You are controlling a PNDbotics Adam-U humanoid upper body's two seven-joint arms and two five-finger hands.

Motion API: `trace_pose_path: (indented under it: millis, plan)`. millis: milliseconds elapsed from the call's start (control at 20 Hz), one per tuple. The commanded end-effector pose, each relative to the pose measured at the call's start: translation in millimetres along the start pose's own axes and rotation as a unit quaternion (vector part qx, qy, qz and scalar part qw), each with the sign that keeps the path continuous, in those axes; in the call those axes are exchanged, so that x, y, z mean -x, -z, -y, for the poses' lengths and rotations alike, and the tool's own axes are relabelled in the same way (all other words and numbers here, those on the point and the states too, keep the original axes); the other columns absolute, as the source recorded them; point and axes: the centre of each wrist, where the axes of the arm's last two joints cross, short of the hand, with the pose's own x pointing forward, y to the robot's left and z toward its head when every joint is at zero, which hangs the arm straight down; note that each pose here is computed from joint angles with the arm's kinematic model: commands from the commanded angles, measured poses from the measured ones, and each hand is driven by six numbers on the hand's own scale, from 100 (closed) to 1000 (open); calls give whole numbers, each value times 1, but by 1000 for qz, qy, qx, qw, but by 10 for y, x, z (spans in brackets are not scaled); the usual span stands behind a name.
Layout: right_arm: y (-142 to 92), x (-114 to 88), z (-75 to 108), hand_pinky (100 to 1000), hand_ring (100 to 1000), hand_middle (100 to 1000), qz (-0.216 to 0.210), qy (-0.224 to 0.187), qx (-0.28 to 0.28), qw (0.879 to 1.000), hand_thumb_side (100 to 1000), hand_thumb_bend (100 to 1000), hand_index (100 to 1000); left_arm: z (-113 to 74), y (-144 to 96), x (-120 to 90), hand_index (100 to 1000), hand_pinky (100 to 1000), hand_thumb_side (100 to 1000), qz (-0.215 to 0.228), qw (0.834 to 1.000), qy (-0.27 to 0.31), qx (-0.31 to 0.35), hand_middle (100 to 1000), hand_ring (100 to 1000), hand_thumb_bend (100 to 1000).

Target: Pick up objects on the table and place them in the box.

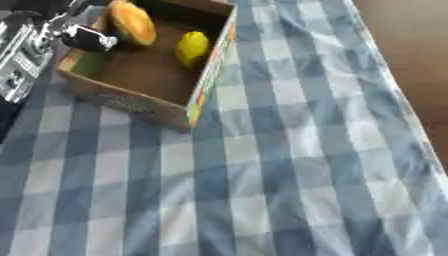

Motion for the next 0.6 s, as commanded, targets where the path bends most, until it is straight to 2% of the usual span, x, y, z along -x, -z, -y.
trace_pose_path:
  millis: [50,150,250,400,450,500,600]
  plan:
    - [40,-70,9,735,863,698,13,3,-6,1000,647,100,719,-217,41,-8,985,897,445,12,998,13,-53,863,911,715]
    - [35,-67,7,735,863,698,11,4,-6,1000,646,100,720,-243,33,-24,978,890,440,20,997,11,-69,857,903,708]
    - [24,-63,16,735,863,698,9,2,-5,1000,646,100,720,-295,11,-41,963,873,422,24,995,-7,-94,841,884,651]
    - [6,-57,47,736,862,699,7,-5,-1,1000,646,100,722,-481,-111,-99,940,856,389,37,986,-71,-150,819,852,491]
    - [3,-57,58,737,861,699,7,-8,0,1000,646,100,722,-577,-195,-122,933,850,371,42,979,-103,-172,811,840,443]
    - [1,-57,69,738,860,700,8,-10,2,1000,645,100,723,-680,-296,-151,923,834,382,47,970,-140,-194,793,810,353]
    - [-5,-57,99,739,860,700,9,-18,6,1000,645,100,724,-913,-574,-194,898,810,369,60,943,-228,-237,758,772,244]
